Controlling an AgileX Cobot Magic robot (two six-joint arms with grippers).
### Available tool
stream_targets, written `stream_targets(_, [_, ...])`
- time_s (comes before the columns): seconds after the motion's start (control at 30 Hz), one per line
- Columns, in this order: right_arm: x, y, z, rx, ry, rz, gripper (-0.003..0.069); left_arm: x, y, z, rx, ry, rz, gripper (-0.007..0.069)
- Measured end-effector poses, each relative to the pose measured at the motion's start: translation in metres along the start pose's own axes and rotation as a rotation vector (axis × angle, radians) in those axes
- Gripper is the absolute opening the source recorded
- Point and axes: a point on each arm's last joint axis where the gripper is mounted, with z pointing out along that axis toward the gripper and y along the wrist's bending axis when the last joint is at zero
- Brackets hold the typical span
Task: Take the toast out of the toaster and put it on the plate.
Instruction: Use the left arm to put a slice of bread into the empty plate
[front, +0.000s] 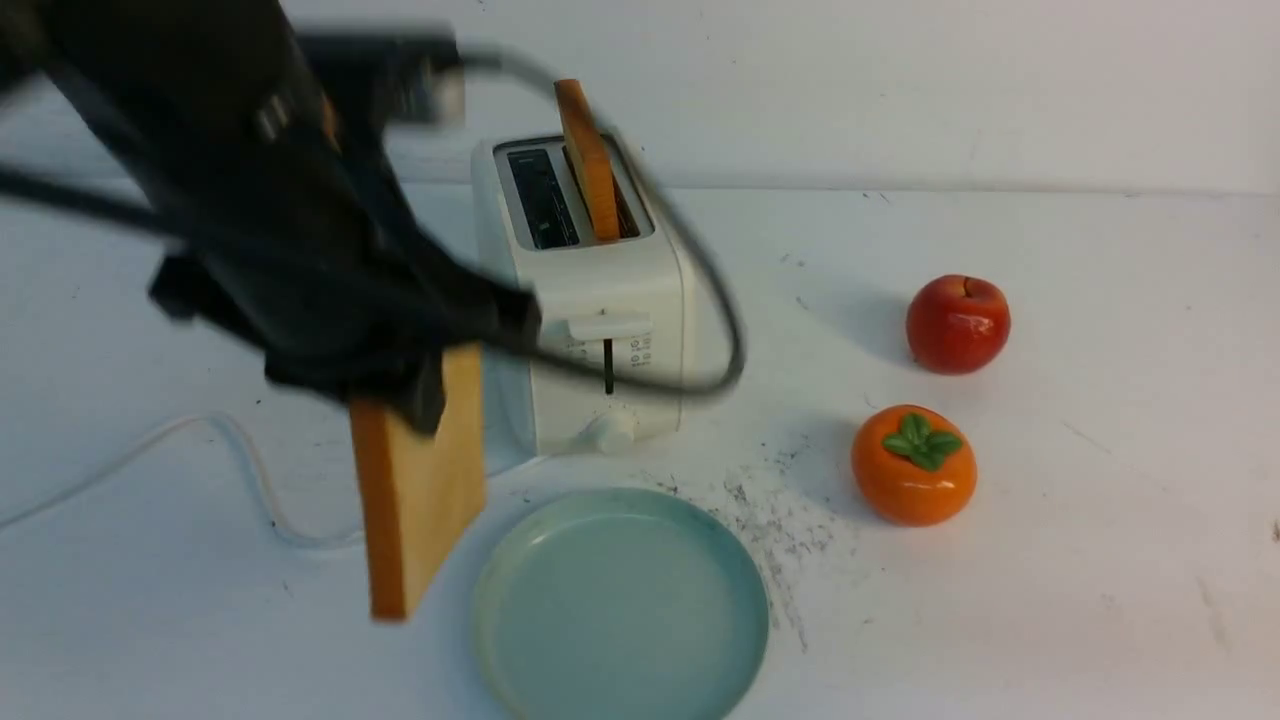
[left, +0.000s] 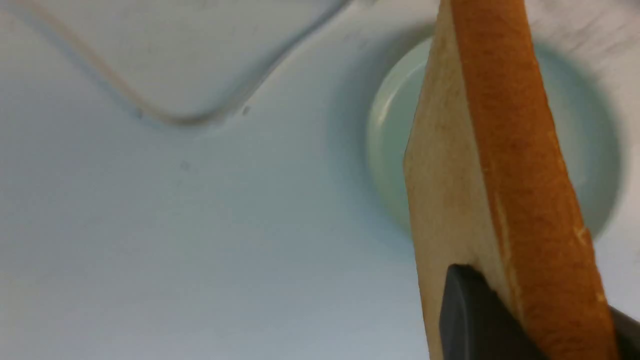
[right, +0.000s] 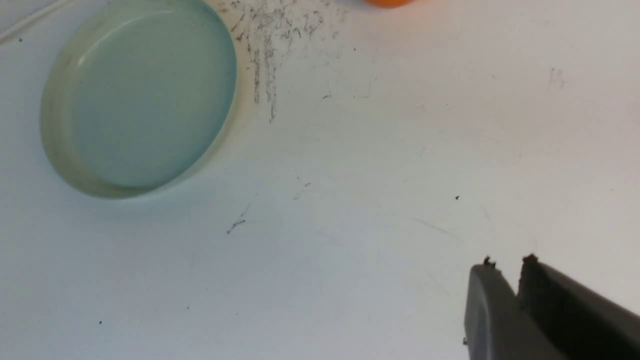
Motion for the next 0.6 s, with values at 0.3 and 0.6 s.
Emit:
stream_targets(0.3, [-0.002, 0.0, 0.0, -0.005, -0.017, 0.006, 0.0101, 0.004, -0.047, 0.056, -0.122, -0.129, 0.186, 0.0111])
stream_targets(0.6, [-0.002, 0.002, 0.0, -0.02, -0.021, 0.017, 0.0106, -0.003, -0.079, 0.093, -0.267, -0.307, 0.382, 0.0111])
